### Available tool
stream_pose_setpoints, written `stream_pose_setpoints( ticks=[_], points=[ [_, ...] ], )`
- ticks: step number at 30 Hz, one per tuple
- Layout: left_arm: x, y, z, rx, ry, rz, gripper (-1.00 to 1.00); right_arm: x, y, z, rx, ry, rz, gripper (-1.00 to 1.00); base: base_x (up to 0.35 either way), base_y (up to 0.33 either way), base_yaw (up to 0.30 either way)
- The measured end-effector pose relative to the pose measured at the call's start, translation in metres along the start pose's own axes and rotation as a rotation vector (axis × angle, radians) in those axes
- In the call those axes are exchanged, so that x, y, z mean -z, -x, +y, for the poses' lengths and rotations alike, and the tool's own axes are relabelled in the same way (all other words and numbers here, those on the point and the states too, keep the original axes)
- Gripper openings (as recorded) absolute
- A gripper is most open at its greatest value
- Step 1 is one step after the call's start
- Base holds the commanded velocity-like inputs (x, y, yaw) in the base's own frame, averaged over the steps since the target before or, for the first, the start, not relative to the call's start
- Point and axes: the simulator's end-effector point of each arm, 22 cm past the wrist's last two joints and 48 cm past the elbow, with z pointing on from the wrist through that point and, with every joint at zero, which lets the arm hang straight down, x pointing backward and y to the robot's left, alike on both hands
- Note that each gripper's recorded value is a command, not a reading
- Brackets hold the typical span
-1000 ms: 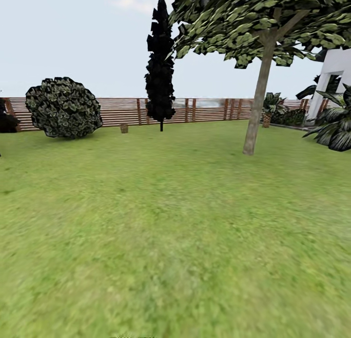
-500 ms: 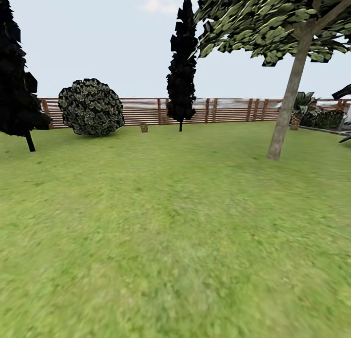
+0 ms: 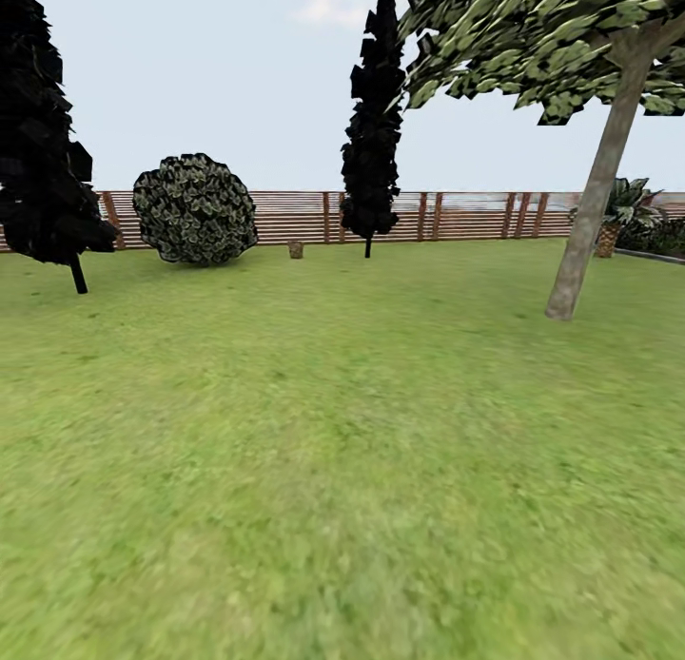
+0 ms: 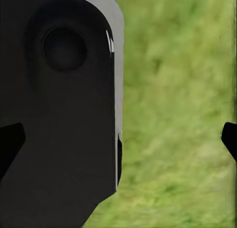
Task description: Take the three Easter eggs out of the wicker basket on the lawn in the garden, then place them on the lawn next to a single tree (choose any tree) so that all three eggs are next to the same tree and none are left in the basket.
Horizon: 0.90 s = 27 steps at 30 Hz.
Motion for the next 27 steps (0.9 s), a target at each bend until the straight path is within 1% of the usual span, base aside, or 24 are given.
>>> stream_pose_setpoints(
  ticks=[5,9,10,13,15,18,27],
  points=[
    [0.0,0.0001,0.0008,-0.002,0.001,0.0,1.0,0.0,0.0001,0.0002,0.001,0.0,-0.001,1.0,0.326,-0.123,0.01],
    [0.0,-0.0007,-0.0013,-0.002,-0.002,0.002,1.0,0.0,-0.0008,0.0,0.002,0.001,0.004,1.0,0.235,-0.11,0.105],
    [-0.0001,-0.0006,-0.0018,-0.002,-0.002,0.002,1.0,-0.0001,-0.0008,0.0,0.006,0.001,0.004,1.0,0.091,-0.041,0.034],
    [-0.0001,-0.0005,-0.0033,0.0,-0.004,0.001,1.0,-0.0001,-0.0008,0.0005,0.041,0.002,0.004,1.0,0.131,-0.058,0.071],
    [0.0,-0.0006,-0.0036,0.0,-0.005,0.001,1.0,0.0,-0.0008,0.0008,0.069,0.002,0.004,1.0,0.263,-0.095,0.189],
    [0.0,-0.0008,-0.0046,0.001,-0.006,0.002,1.0,0.0,-0.0006,0.001,0.088,0.002,0.004,1.0,0.297,-0.112,0.225],
    [0.0001,-0.0003,-0.0072,0.001,-0.009,0.001,1.0,-0.0001,0.0045,0.0015,0.091,0.001,-0.01,1.0,0.317,-0.086,0.243]
  ],
)
